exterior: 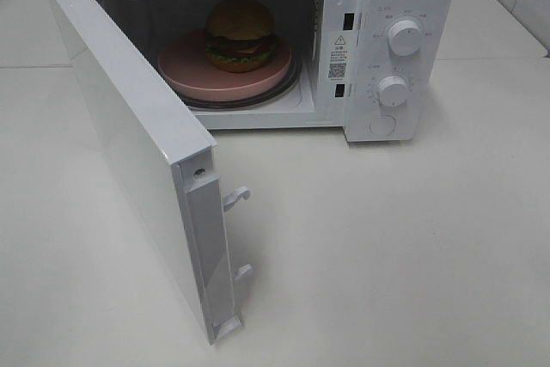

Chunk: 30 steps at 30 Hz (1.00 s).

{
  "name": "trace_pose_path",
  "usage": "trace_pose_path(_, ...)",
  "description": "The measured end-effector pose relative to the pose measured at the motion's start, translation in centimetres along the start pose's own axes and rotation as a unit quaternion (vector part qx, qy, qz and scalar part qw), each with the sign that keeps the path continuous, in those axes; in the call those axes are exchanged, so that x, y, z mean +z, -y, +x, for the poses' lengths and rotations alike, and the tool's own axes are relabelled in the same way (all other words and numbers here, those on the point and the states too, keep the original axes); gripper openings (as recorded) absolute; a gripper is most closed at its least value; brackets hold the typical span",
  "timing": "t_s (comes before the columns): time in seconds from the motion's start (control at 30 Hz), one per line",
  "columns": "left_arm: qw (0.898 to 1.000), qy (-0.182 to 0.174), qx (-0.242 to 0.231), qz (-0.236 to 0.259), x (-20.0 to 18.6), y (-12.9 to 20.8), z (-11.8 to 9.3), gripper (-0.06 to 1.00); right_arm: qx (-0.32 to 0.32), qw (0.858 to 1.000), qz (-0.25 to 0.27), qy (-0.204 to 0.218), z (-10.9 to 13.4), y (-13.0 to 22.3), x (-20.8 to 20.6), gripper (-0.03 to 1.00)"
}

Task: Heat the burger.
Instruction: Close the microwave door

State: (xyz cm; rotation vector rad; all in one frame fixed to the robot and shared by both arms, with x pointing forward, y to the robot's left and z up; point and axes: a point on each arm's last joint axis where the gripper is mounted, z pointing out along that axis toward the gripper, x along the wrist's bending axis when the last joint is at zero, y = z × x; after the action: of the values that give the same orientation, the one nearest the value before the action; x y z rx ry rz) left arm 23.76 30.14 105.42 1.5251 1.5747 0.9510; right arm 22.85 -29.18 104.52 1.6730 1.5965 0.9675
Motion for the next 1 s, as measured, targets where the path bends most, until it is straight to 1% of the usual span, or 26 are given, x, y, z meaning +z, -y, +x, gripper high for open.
trace_pose_path(0.07, 1.000, 0.000, 0.000, 0.008, 0.2, -0.2, 0.0, 0.99, 0.000, 1.000, 0.000, 0.000, 0.0, 0.0, 0.0, 0.98)
trace_pose_path(0.1, 1.000, 0.000, 0.000, 0.020, 0.8, -1.0, 0.0, 0.99, 0.000, 1.000, 0.000, 0.000, 0.0, 0.0, 0.0, 0.98)
trace_pose_path(0.13, 1.000, 0.000, 0.000, 0.020, 0.8, -1.0, 0.0, 0.99, 0.000, 1.000, 0.000, 0.000, 0.0, 0.0, 0.0, 0.98)
trace_pose_path(0.2, 1.000, 0.000, 0.000, 0.008, 1.7, -2.7, 0.0, 0.99, 0.000, 1.000, 0.000, 0.000, 0.0, 0.0, 0.0, 0.98)
trace_pose_path(0.23, 1.000, 0.000, 0.000, 0.008, 1.7, -2.7, 0.0, 0.99, 0.000, 1.000, 0.000, 0.000, 0.0, 0.0, 0.0, 0.98)
trace_pose_path(0.27, 1.000, 0.000, 0.000, -0.002, 2.7, -3.8, 0.0, 0.99, 0.000, 1.000, 0.000, 0.000, 0.0, 0.0, 0.0, 0.98)
trace_pose_path(0.33, 1.000, 0.000, 0.000, -0.003, 3.3, -4.3, -0.1, 0.99, 0.000, 1.000, 0.000, 0.000, 0.0, 0.0, 0.0, 0.98)
trace_pose_path(0.37, 1.000, 0.000, 0.001, 0.000, 4.7, -5.1, -0.1, 0.99, 0.000, 1.000, 0.000, 0.000, 0.0, 0.0, 0.0, 0.98)
trace_pose_path(0.43, 1.000, 0.000, 0.003, 0.001, 5.2, -5.4, -0.1, 0.99, 0.000, 1.000, 0.000, 0.000, 0.0, 0.0, 0.0, 0.98)
trace_pose_path(0.5, 1.000, 0.000, 0.028, -0.008, 8.0, -6.6, -0.1, 0.98, 0.000, 1.000, 0.000, 0.000, 0.0, 0.0, 0.0, 0.98)
trace_pose_path(0.53, 1.000, 0.000, 0.028, -0.008, 8.0, -6.6, -0.1, 0.98, 0.000, 1.000, 0.000, 0.000, 0.0, 0.0, 0.0, 0.98)
trace_pose_path(0.57, 1.000, 0.002, 0.029, -0.011, 8.5, -6.6, -0.1, 0.95, 0.000, 1.000, 0.000, 0.000, 0.0, 0.0, 0.0, 0.98)
trace_pose_path(0.6, 1.000, 0.002, 0.029, -0.011, 8.5, -6.6, -0.1, 0.95, 0.000, 1.000, 0.000, 0.000, 0.0, 0.0, 0.0, 0.98)
trace_pose_path(0.63, 1.000, 0.005, 0.027, -0.012, 10.0, -6.5, -0.2, 0.89, 0.000, 1.000, 0.000, 0.000, 0.0, 0.0, 0.0, 0.98)
trace_pose_path(0.67, 1.000, 0.006, 0.025, -0.018, 10.7, -6.5, -0.2, 0.85, 0.000, 1.000, 0.000, 0.000, 0.0, 0.0, 0.0, 0.98)
trace_pose_path(0.7, 1.000, 0.006, 0.025, -0.018, 10.7, -6.5, -0.2, 0.85, 0.000, 1.000, 0.000, 0.000, 0.0, 0.0, 0.0, 0.98)
trace_pose_path(0.73, 0.999, 0.008, 0.013, -0.037, 11.8, -6.4, -0.2, 0.76, 0.000, 1.000, 0.000, 0.000, 0.0, 0.0, 0.0, 0.98)
trace_pose_path(0.77, 0.999, 0.009, 0.004, -0.047, 12.3, -6.4, -0.2, 0.71, 0.000, 1.000, 0.000, 0.000, 0.0, 0.0, 0.0, 0.98)
trace_pose_path(0.8, 0.999, 0.009, 0.004, -0.047, 12.3, -6.4, -0.2, 0.71, 0.000, 1.000, 0.000, 0.000, 0.0, 0.0, 0.0, 0.98)
trace_pose_path(0.83, 0.998, 0.008, -0.007, -0.065, 13.1, -6.3, -0.2, 0.59, 0.000, 1.000, 0.000, 0.000, 0.0, 0.0, 0.0, 0.98)
trace_pose_path(0.87, 0.997, 0.007, -0.007, -0.073, 13.5, -6.2, -0.2, 0.50, 0.000, 1.000, 0.000, 0.000, 0.0, 0.0, 0.0, 0.98)
trace_pose_path(0.9, 0.997, 0.007, -0.007, -0.073, 13.5, -6.2, -0.2, 0.50, 0.000, 1.000, 0.000, 0.000, 0.0, 0.0, 0.0, 0.98)
trace_pose_path(0.93, 0.996, 0.003, 0.000, -0.084, 14.1, -6.2, -0.1, 0.28, 0.000, 1.000, 0.000, 0.000, 0.0, 0.0, 0.0, 0.98)
trace_pose_path(0.97, 0.996, 0.001, 0.006, -0.088, 14.4, -6.2, -0.1, 0.16, 0.000, 1.000, 0.000, 0.000, 0.0, 0.0, 0.0, 0.98)
trace_pose_path(1.0, 0.996, 0.001, 0.006, -0.088, 14.4, -6.2, -0.1, 0.16, 0.000, 1.000, 0.000, 0.000, 0.0, 0.0, 0.0, 0.98)
